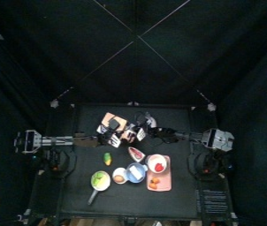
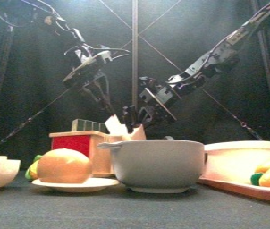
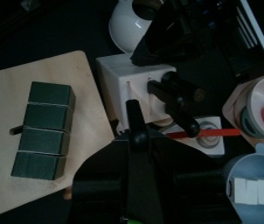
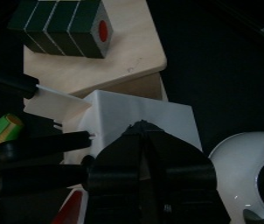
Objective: Put cleaver back in holder
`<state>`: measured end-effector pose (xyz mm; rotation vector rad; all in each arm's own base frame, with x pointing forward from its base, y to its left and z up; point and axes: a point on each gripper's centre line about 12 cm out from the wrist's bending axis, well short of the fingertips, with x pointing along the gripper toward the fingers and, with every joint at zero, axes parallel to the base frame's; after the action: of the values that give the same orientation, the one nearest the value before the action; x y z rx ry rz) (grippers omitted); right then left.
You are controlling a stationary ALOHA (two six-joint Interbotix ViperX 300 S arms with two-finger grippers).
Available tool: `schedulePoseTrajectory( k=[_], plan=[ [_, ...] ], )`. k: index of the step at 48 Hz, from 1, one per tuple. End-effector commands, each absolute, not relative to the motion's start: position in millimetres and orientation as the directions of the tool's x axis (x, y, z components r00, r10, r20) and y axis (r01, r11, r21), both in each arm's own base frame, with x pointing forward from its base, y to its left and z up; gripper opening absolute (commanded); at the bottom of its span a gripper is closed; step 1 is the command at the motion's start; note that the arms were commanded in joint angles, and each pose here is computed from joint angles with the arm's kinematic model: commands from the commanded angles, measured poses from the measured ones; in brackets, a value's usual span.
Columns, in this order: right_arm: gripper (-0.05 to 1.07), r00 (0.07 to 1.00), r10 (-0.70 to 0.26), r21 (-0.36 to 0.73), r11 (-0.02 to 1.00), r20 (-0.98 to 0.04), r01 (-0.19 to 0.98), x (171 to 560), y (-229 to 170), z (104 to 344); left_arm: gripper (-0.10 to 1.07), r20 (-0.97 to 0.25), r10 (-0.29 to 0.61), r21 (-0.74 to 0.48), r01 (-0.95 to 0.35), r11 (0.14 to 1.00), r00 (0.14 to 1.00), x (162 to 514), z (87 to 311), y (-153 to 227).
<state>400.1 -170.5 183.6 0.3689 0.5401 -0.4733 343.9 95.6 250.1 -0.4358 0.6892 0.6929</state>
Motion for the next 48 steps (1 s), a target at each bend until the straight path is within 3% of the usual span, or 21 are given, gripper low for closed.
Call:
schedulePoseTrajectory(
  k=[1,24,48],
  plan=[
    [0.37,0.774,-0.334,0.214,0.834,-0.538,0.509,403,-171,196,0.63,-0.669,0.444,-0.157,-0.697,0.700,0.596,349,265,99],
    [0.37,0.765,-0.342,0.206,0.830,-0.546,0.518,398,-172,195,0.67,-0.638,0.466,-0.134,-0.684,0.717,0.613,345,275,100],
    [0.37,0.762,-0.359,0.199,0.825,-0.539,0.529,378,-166,205,0.67,-0.587,0.463,-0.145,-0.648,0.747,0.665,319,287,92]
  ],
)
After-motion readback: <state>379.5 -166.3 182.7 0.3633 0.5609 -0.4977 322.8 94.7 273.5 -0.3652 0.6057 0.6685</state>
